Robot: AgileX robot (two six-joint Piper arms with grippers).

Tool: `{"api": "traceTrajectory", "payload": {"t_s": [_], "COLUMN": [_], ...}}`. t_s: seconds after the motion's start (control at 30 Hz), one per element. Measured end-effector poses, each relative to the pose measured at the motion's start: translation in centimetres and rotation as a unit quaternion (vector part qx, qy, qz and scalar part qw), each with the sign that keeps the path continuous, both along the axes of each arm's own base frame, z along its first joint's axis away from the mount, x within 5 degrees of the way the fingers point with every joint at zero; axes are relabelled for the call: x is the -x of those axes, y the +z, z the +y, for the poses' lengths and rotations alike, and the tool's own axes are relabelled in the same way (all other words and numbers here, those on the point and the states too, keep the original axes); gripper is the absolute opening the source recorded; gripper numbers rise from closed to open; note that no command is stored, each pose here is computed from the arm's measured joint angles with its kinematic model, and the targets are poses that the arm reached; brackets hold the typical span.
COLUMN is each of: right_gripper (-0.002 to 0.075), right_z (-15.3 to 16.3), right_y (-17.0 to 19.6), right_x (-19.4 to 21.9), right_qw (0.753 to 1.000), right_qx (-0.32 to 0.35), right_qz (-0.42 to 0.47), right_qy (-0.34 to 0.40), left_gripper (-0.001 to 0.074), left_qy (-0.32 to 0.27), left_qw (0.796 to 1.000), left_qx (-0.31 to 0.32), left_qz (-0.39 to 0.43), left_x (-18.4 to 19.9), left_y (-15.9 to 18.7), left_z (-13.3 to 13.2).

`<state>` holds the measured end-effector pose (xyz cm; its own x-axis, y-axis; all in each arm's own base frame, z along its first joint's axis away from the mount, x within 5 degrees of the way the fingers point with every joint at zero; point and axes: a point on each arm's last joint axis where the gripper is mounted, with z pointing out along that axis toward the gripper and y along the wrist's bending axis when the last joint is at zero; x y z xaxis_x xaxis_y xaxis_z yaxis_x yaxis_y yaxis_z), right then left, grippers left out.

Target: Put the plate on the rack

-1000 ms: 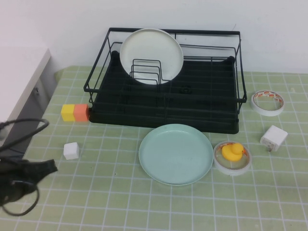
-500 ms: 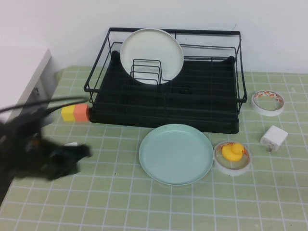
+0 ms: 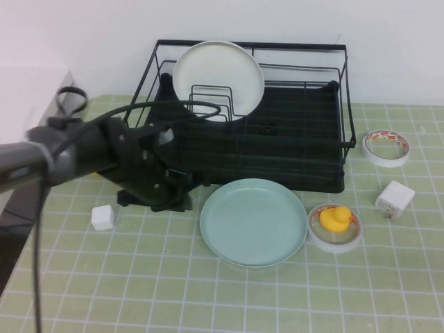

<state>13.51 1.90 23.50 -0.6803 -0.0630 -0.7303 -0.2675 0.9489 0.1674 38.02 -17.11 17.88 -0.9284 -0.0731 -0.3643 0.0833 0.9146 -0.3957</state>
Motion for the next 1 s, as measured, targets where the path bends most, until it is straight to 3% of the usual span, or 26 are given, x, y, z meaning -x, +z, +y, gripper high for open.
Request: {"api": "traceTrajectory", "payload": {"t_s": [0.2,0.3,0.53,0.8,1.0], "right_gripper": [-0.0002,-0.0002,-0.0002,-0.0002,-0.0002], "right_z": [0.0,0.0,0.0,0.0,0.0], "right_y": [0.0,0.0,0.0,0.0,0.0], "right_x": [0.0,0.0,0.0,0.0,0.0], "right_qw": [1.000,1.000,1.000,1.000,1.000], "right_qx": [0.011,0.013,0.017,0.018,0.019], "right_qz": [-0.005,-0.006,-0.007,-0.007,-0.007], "right_qy": [0.010,0.012,0.015,0.016,0.017], "left_gripper": [0.0312,0.0350,0.0286,0.0033,0.0008], "left_qy": [-0.016,-0.016,-0.013,-0.068,-0.136], "left_qw": [0.999,0.998,0.997,0.994,0.986], "left_qx": [0.001,0.010,0.024,0.017,0.001], "left_qz": [0.041,0.054,0.073,0.084,0.098], "left_x": [-2.4,-3.2,-4.2,-4.0,-3.7], "left_y": [-2.9,-3.9,-6.4,-6.7,-3.8], "left_z": [-1.3,-1.9,-2.6,-2.9,-3.0]}}
